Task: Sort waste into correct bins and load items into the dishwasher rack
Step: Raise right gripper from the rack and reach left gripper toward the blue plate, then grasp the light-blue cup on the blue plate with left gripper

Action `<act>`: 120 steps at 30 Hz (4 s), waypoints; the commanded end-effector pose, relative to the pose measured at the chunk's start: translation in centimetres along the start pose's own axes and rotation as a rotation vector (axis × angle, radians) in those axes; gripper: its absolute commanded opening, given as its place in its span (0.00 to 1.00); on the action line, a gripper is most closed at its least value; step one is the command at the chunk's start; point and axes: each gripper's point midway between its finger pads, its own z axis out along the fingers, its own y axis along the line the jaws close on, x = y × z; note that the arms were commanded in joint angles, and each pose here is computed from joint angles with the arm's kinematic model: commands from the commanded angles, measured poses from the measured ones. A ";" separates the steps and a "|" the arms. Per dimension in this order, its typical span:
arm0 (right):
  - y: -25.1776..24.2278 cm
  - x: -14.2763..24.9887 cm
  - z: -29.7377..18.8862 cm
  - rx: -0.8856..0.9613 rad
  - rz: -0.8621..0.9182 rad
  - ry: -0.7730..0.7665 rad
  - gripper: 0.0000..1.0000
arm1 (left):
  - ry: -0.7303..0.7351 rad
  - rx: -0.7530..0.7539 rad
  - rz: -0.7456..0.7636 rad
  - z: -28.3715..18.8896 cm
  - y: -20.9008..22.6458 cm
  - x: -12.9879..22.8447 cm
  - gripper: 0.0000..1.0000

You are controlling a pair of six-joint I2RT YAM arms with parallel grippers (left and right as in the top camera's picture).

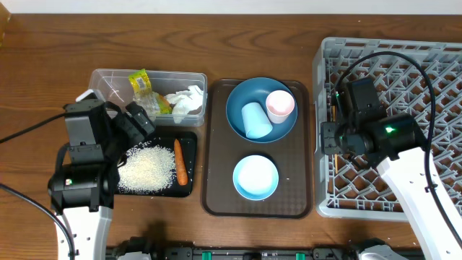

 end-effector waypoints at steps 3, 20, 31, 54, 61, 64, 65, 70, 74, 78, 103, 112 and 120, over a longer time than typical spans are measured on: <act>-0.7 -0.8 -0.3 -0.020 -0.003 -0.013 0.53 | 0.075 0.194 0.095 -0.8 -3.7 1.2 0.88; -5.5 0.2 -0.2 -0.040 0.227 0.049 0.61 | 0.134 0.244 0.542 1.6 -14.3 10.6 0.68; -5.6 0.3 -0.2 -0.038 0.231 0.052 0.63 | 0.145 0.203 0.959 6.6 -17.4 17.2 0.70; -5.7 0.2 -0.2 -0.035 0.230 0.048 0.66 | 0.186 0.212 1.105 13.0 -19.2 24.0 0.69; -5.7 0.2 -0.2 -0.035 0.230 0.048 0.66 | 0.109 0.145 1.105 14.1 -19.2 22.8 0.57; -5.7 0.2 -0.2 -0.035 0.230 0.048 0.66 | 0.107 0.147 1.106 14.1 -19.2 22.8 0.47; -5.7 0.2 -0.2 -0.035 0.230 0.048 0.66 | 0.107 0.146 1.106 14.1 -19.2 22.8 0.43; -5.7 0.3 -0.2 -0.035 0.230 0.051 0.66 | 0.106 0.147 1.106 14.1 -19.2 22.8 0.22; -5.7 0.3 -0.2 -0.035 0.230 0.052 0.66 | 0.106 0.146 1.106 14.1 -19.2 22.8 0.10; -5.7 0.3 -0.2 -0.035 0.230 0.052 0.66 | 0.100 0.150 1.102 13.9 -19.4 22.6 0.08; -5.6 0.4 -0.2 -0.036 0.230 0.056 0.66 | 0.416 0.366 0.763 9.1 -17.5 20.4 0.06; -5.6 0.4 -0.2 -0.036 0.230 0.056 0.66 | 0.673 0.637 0.458 7.1 -18.2 19.6 0.06; -2.2 0.4 -0.7 -0.240 0.054 0.058 0.69 | 0.862 0.968 0.216 2.8 -19.1 16.6 0.06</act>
